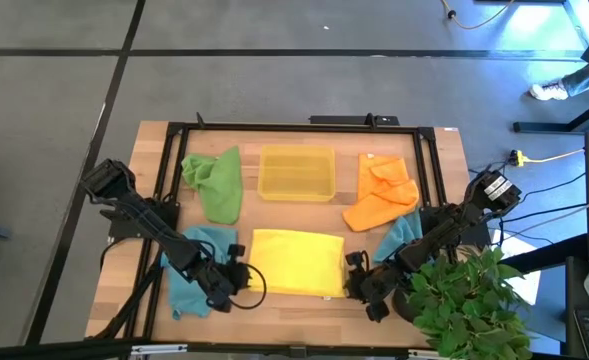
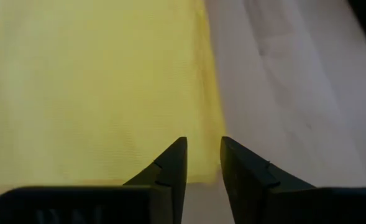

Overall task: Fold microfiber towels
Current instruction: Fold the yellow towel

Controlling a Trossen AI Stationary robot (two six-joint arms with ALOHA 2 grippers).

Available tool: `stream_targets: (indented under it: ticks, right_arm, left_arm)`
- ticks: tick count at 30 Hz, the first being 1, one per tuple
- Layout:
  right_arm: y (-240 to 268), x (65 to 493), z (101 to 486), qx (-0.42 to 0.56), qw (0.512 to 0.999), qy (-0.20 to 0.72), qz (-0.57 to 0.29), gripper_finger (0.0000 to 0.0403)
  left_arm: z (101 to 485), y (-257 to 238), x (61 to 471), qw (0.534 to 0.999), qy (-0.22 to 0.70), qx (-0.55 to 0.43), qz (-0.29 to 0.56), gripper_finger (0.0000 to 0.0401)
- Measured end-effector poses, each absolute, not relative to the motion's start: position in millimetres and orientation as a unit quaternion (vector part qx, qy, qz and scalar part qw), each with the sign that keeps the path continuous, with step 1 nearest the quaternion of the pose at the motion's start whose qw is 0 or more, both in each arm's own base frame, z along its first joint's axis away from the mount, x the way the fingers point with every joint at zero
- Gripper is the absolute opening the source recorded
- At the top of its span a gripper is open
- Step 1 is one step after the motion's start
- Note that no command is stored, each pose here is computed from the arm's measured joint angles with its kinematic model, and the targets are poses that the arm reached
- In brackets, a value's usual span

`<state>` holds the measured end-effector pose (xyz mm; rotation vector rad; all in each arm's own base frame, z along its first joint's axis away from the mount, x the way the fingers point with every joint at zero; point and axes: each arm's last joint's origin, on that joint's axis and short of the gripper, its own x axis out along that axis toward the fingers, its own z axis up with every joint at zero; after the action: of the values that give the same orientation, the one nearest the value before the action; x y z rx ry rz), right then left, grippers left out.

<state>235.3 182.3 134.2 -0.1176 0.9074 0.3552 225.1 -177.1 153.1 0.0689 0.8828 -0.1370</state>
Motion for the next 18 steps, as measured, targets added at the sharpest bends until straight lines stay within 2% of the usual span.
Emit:
stream_targets:
  ticks: [3,8,13,18]
  right_arm:
    - [182,235,134,-0.055,0.882,0.436,0.171,0.0108]
    - [180,236,134,-0.063,0.882,0.437,0.165,0.0098]
    - [165,241,134,-0.085,0.893,0.434,0.083,0.0101]
    - [147,249,143,-0.079,0.901,0.424,0.041,0.0102]
  left_arm:
    - [153,-178,225,0.9,0.428,0.032,-0.073,0.0088]
    - [154,-172,229,0.912,0.407,0.049,-0.027,0.0088]
    - [155,-165,234,0.918,0.389,0.081,0.006,0.0088]
    - [158,-154,244,0.924,0.369,0.095,0.029,0.0087]
